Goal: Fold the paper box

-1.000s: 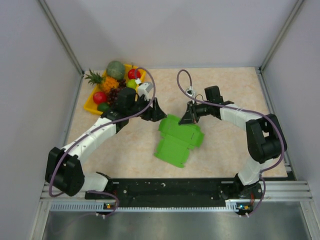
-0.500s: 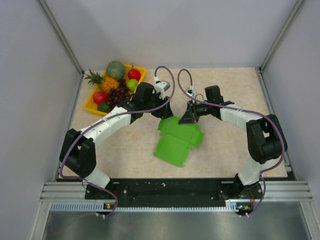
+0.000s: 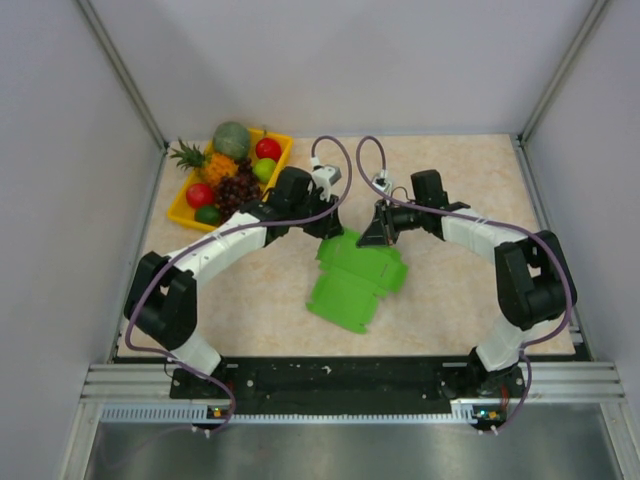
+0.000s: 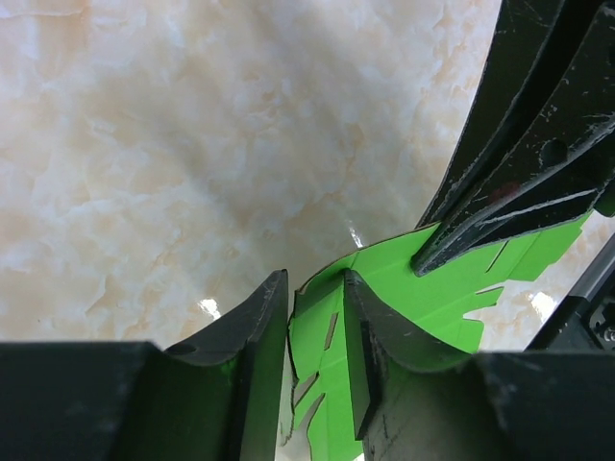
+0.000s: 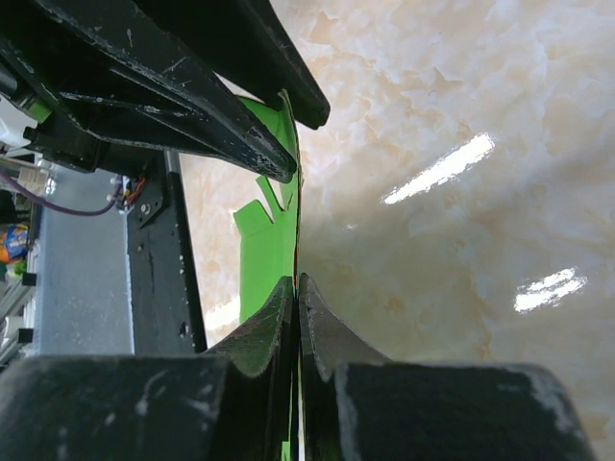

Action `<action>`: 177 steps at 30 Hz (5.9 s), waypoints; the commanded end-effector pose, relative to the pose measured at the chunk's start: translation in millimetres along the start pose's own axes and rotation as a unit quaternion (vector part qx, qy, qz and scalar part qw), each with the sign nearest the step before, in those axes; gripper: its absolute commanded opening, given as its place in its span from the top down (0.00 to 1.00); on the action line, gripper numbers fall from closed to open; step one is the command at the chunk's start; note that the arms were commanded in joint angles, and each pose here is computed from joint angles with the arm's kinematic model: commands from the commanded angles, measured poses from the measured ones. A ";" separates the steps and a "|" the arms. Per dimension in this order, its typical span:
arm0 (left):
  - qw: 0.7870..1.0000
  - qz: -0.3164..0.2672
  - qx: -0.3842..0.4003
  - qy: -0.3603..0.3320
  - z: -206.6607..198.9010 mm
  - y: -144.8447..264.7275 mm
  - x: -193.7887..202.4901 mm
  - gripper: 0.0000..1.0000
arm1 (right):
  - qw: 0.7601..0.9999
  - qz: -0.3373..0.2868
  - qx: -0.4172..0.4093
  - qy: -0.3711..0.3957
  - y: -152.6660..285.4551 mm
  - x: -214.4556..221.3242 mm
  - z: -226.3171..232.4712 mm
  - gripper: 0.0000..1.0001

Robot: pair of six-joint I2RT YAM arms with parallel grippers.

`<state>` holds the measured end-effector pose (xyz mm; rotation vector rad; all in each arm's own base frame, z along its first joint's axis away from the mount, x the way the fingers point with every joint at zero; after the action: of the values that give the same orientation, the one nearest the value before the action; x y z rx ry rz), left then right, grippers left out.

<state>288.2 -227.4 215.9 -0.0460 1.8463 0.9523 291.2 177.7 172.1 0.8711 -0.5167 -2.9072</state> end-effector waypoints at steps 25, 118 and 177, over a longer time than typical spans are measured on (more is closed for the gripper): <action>0.995 -0.060 -0.064 -0.044 -33.8 5.7 -21.9 0.73 | 1.000 -0.019 -0.009 0.014 -0.2 -7.7 12.9 1.00; 0.992 -0.100 -0.070 0.029 -22.1 22.5 56.3 0.30 | 0.982 -0.070 0.173 0.042 12.2 11.8 -0.4 1.00; 0.984 -0.141 -0.010 -0.108 8.0 -43.1 67.5 1.00 | 0.953 -0.108 0.217 0.184 2.5 9.0 2.0 0.80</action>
<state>275.8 -224.2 117.8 -0.1508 1.6409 0.8341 284.2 170.9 157.4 1.4167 -1.1342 -2.7787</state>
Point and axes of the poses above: each gripper's point midway between its finger pads, its own y axis back along the fingers, its own z axis along the line the jaws close on, x = y × z, the point moved 10 cm from there along y, back along the fingers, and after that the axes turned 15 degrees about -y, right-handed, at the moved point
